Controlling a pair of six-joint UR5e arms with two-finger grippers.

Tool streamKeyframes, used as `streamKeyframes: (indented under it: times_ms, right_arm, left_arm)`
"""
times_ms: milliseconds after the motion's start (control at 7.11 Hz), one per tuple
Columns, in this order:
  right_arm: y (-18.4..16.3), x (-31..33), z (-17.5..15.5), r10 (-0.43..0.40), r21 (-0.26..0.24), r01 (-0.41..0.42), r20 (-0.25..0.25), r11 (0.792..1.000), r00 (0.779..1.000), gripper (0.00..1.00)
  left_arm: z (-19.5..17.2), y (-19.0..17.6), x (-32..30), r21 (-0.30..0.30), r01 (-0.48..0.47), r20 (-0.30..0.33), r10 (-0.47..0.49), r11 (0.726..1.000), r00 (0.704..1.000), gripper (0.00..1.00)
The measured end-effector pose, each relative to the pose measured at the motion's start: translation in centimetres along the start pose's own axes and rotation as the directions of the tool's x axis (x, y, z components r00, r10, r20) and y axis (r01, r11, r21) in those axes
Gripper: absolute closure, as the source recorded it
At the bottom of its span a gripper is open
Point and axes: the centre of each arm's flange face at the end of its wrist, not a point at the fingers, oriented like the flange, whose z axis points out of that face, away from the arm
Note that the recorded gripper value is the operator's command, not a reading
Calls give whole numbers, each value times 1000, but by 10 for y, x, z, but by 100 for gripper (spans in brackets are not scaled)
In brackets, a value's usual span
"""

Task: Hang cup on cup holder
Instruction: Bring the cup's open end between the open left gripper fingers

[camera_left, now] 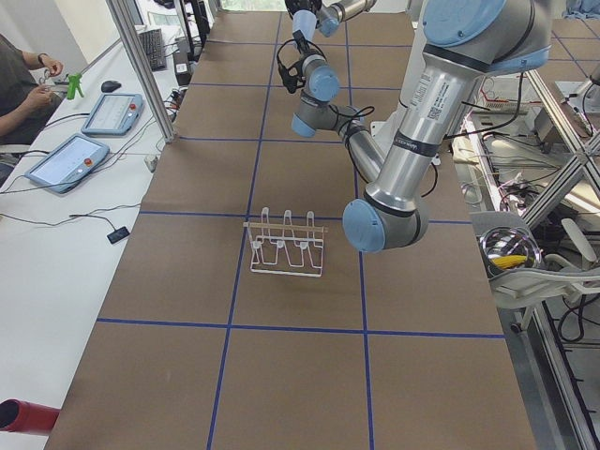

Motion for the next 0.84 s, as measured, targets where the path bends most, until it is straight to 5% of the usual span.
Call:
streamKeyframes:
  times_ms: [844]
  right_arm:
    - [31, 12, 27, 69, -155, -53, 100, 986, 993, 100]
  left_arm:
    - [-4, 17, -3, -106, 72, -48, -77, 992, 996, 2]
